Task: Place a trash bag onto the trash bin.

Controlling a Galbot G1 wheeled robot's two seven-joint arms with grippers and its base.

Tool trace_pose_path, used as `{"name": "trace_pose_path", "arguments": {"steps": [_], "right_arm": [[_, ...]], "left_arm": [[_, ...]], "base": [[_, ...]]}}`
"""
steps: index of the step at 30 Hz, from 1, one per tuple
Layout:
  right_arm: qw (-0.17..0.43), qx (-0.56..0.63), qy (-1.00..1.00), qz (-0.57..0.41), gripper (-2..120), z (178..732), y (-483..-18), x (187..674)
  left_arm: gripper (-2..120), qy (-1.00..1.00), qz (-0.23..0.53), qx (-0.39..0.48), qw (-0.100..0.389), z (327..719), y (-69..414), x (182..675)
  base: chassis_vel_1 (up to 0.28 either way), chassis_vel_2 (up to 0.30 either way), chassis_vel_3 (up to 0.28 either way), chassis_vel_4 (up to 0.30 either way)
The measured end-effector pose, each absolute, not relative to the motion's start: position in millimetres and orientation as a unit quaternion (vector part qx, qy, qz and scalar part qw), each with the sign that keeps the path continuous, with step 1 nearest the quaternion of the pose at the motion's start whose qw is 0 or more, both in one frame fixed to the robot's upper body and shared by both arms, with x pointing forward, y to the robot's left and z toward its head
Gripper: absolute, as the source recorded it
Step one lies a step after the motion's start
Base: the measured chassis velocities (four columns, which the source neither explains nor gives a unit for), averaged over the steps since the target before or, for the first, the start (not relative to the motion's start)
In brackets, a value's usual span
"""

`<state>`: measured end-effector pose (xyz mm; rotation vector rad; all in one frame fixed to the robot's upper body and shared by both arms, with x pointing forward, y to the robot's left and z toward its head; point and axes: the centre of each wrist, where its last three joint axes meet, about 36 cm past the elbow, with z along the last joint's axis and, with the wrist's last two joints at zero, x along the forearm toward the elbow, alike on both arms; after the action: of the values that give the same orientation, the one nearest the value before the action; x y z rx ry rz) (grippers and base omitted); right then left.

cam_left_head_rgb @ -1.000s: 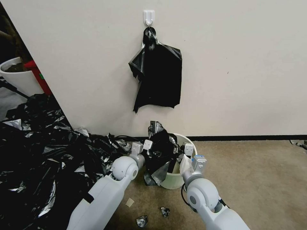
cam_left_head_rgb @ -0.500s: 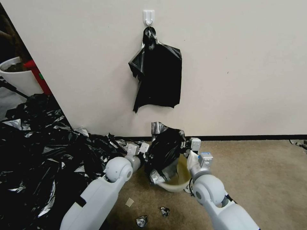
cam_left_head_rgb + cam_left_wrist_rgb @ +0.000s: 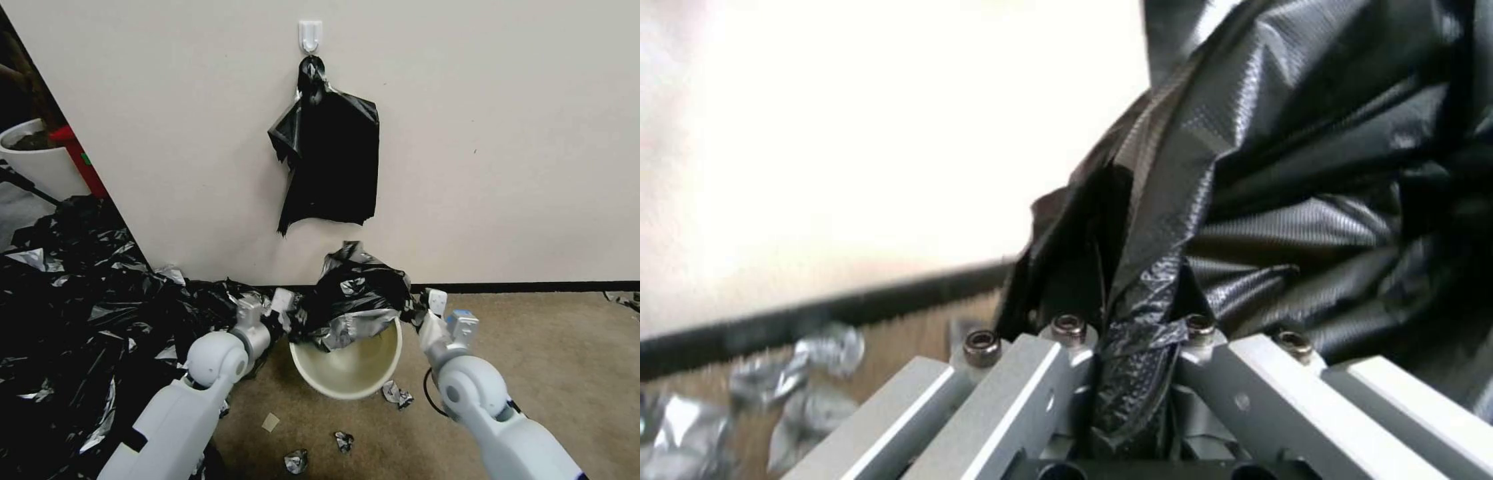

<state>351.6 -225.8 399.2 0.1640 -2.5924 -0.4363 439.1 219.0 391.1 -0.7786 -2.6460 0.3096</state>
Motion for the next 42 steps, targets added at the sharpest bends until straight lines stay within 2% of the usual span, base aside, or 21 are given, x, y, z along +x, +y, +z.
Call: {"name": "trace_pose_path", "arguments": {"steps": [6,12,13,15,17,19,24,25,28,29,34,35,38,39,42], "right_arm": [[0.297,0.112,-0.926,-0.203,0,413,-204,308],[0.358,0.139,-0.896,-0.223,0,413,-189,293],[0.372,0.136,-0.89,-0.224,2,411,-189,296],[0.38,0.126,-0.889,-0.222,14,405,-191,304],[0.379,0.125,-0.89,-0.219,15,405,-192,304],[0.374,0.124,-0.897,-0.202,24,406,-193,303],[0.331,0.13,-0.931,-0.078,45,404,-197,277],[0.331,0.13,-0.931,-0.078,45,404,-197,277],[0.309,0.137,-0.941,-0.021,59,406,-198,259],[0.309,0.137,-0.941,-0.021,59,406,-198,259],[0.226,0.19,-0.954,0.05,82,404,-195,241],[0.226,0.19,-0.954,0.05,82,404,-195,241],[0.158,0.235,-0.956,0.084,95,395,-197,242],[0.158,0.235,-0.956,0.084,95,395,-197,242],[0.079,0.268,-0.946,0.163,100,375,-207,247]], "left_arm": [[3,-0.945,0.142,-0.248,0.16,393,222,444],[3,-0.945,0.158,-0.243,0.153,397,223,447],[3,-0.945,0.161,-0.243,0.15,400,224,446],[3,-0.945,0.162,-0.244,0.149,402,225,444],[3,-0.945,0.161,-0.243,0.149,402,225,444],[3,-0.945,0.16,-0.241,0.151,402,226,444],[3,-0.95,0.154,-0.218,0.165,401,225,449],[3,-0.95,0.154,-0.218,0.165,401,225,449],[3,-0.951,0.147,-0.2,0.183,404,222,454],[3,-0.951,0.147,-0.2,0.183,404,222,454],[3,-0.951,0.137,-0.187,0.207,411,215,458],[3,-0.951,0.137,-0.187,0.207,411,215,458],[3,-0.949,0.141,-0.182,0.216,416,212,457],[3,-0.949,0.141,-0.182,0.216,416,212,457],[3,-0.947,0.149,-0.178,0.222,422,212,456]], "base": [[0.0,0.0,0.0,0.0],[0.0,0.0,0.0,0.0],[0.0,0.0,0.0,0.0],[0.0,0.0,0.0,0.0],[0.0,0.0,0.0,0.0],[0.0,0.0,0.0,0.0],[0.0,0.0,0.0,0.0],[0.0,0.0,0.0,0.0],[0.0,0.0,0.0,0.0],[0.0,0.0,0.0,0.0],[0.0,0.0,0.0,0.0],[0.0,0.0,0.0,0.0],[0.0,0.0,0.0,0.0],[0.0,0.0,0.0,0.0],[0.0,0.0,0.0,0.0]]}}
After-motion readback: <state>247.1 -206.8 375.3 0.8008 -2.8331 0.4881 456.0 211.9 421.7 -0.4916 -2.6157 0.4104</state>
